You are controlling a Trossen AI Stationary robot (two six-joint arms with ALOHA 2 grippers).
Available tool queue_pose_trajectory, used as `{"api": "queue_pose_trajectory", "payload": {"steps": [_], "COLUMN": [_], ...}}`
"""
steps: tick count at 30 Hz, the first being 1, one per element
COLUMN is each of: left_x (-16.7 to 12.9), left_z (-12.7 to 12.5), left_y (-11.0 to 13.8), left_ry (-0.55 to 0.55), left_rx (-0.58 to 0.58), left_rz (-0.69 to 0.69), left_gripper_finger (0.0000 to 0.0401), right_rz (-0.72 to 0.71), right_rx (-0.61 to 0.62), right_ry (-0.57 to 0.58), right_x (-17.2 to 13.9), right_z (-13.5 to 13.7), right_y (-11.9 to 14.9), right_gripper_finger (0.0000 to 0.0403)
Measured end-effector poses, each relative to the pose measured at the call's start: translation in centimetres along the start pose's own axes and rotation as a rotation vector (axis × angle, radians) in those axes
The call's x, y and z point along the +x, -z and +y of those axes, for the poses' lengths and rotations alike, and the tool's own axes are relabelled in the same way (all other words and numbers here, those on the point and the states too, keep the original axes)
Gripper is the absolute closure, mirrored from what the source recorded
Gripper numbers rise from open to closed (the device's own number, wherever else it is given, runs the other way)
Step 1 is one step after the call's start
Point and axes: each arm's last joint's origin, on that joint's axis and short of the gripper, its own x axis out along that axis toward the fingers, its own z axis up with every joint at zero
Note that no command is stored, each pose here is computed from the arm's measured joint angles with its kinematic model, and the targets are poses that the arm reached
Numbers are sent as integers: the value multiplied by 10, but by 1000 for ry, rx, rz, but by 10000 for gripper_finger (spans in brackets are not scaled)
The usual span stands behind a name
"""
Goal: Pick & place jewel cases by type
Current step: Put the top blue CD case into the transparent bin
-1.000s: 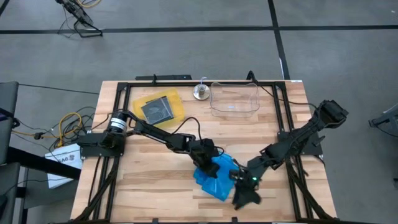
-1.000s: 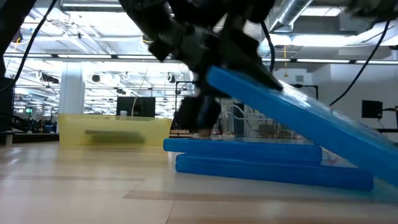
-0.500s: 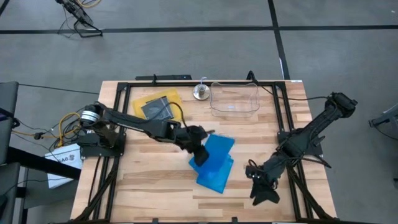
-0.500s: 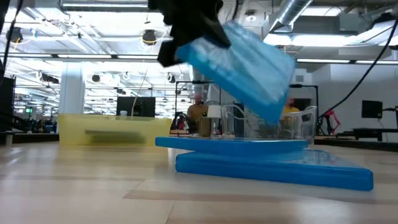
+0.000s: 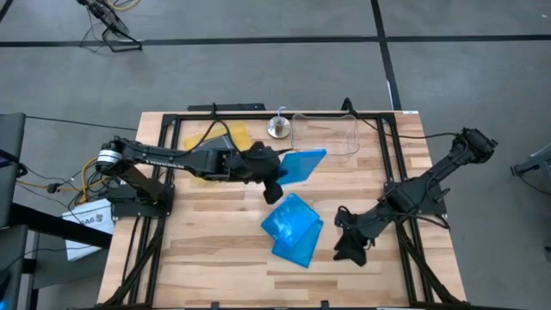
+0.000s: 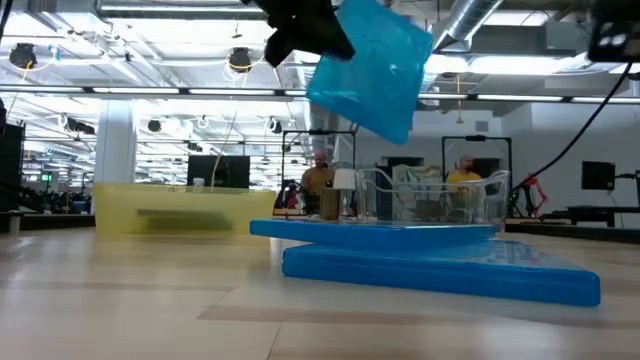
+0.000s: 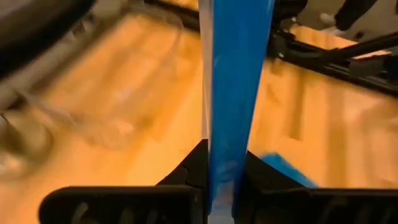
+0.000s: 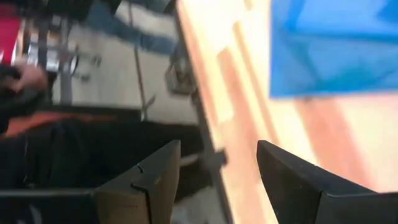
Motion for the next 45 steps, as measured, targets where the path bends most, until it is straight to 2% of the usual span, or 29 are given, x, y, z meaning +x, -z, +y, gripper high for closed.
{"api": "queue_pose_trajectory", "payload": {"steps": [5, 10, 15, 22, 26, 29, 36, 45], "left_x": [0, 2, 4, 11, 20, 30, 75, 135], "left_z": [6, 20, 39, 69, 69, 70, 79, 105], "left_y": [-14, -31, -42, -51, -52, -52, -34, -7], "left_ry": [-48, -127, -87, -60, -21, 8, 71, -4], "left_rx": [271, 561, 784, 894, 967, 979, 983, 969], "left_rz": [-119, -232, -294, -335, -403, -454, -430, -466], "left_gripper_finger": [380, 375, 380, 380, 380, 380, 380, 377], "right_rz": [-115, -157, -203, -271, -267, -252, -194, -154], "right_rx": [64, 126, 192, 276, 286, 276, 281, 358], "right_ry": [79, 167, 245, 289, 326, 346, 409, 500], "right_x": [-1, -3, -4, -5, -6, -6, -6, -9], "right_z": [-8, -18, -25, -28, -31, -31, -32, -36], "right_y": [-11, -16, -17, -17, -14, -11, 5, 21], "right_gripper_finger": [198, 198, 198, 198, 198, 198, 198, 198]}}
